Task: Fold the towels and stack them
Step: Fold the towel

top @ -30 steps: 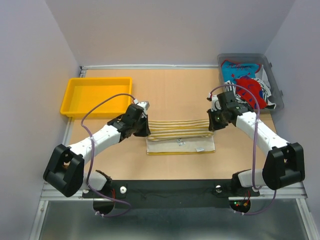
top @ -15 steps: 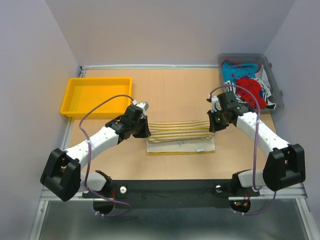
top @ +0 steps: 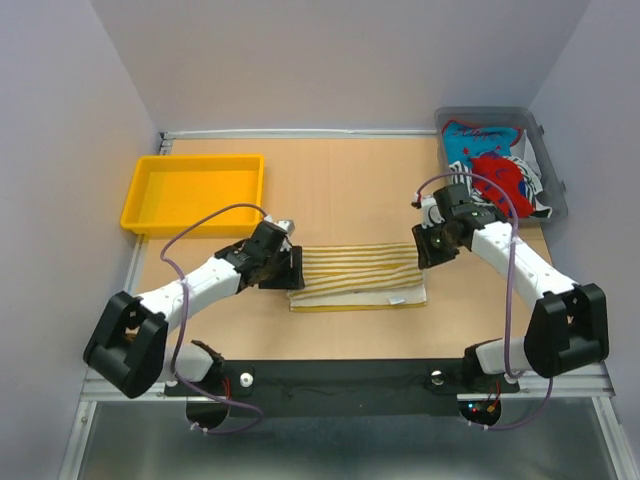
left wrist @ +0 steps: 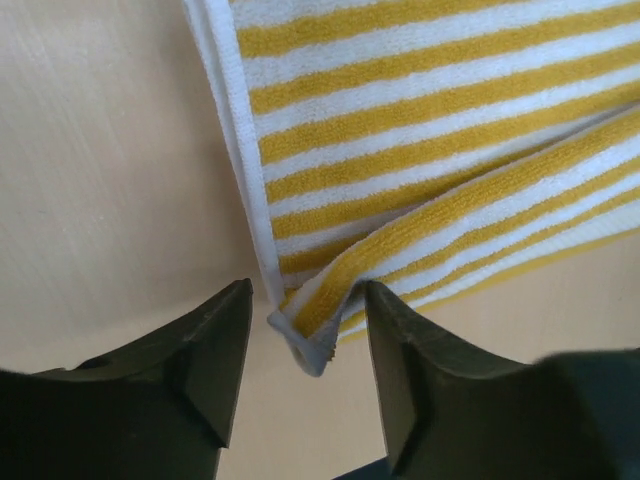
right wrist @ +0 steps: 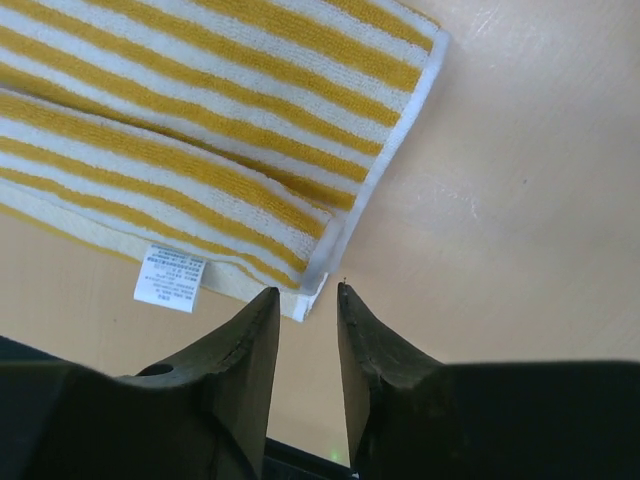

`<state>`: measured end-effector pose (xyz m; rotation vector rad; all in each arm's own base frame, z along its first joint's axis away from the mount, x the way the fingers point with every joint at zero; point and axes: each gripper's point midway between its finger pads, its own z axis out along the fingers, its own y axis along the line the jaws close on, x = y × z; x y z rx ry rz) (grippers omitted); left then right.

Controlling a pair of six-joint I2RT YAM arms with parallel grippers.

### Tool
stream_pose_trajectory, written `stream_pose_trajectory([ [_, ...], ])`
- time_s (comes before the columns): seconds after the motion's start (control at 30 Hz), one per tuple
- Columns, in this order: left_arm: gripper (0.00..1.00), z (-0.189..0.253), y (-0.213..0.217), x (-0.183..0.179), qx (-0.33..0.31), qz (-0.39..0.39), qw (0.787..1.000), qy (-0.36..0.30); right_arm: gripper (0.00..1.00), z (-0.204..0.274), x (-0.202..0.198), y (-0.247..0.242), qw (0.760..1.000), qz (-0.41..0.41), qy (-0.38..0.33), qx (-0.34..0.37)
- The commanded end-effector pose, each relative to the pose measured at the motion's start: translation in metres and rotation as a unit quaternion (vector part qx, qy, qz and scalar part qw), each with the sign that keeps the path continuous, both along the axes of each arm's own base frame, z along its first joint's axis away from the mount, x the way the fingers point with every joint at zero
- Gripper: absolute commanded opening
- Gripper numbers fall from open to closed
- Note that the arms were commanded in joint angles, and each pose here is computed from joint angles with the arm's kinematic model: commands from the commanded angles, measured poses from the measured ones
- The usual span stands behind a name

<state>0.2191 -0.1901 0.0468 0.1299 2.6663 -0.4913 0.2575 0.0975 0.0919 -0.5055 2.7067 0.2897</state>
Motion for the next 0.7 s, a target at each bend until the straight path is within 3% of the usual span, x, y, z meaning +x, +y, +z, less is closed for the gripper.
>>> stream_pose_trajectory([
  [0.0,0.72,0.051,-0.016,-0.005,-0.058,-0.03,0.996,-0.054,0.37,0.054,0.009,0.018,0.996,0.024,-0.068,0.054],
  [0.2,0.73,0.1,-0.02,-0.004,-0.108,-0.013,0.988,-0.107,0.44,0.096,0.027,0.044,0.983,0.002,-0.121,0.137],
  [0.37,0.73,0.1,-0.032,0.017,-0.106,-0.005,0.989,-0.108,0.45,0.074,0.043,0.06,0.983,-0.038,-0.089,0.156],
  [0.67,0.64,0.059,-0.063,0.042,-0.07,-0.016,0.994,-0.081,0.47,0.004,0.051,0.08,0.992,-0.078,-0.065,0.075],
])
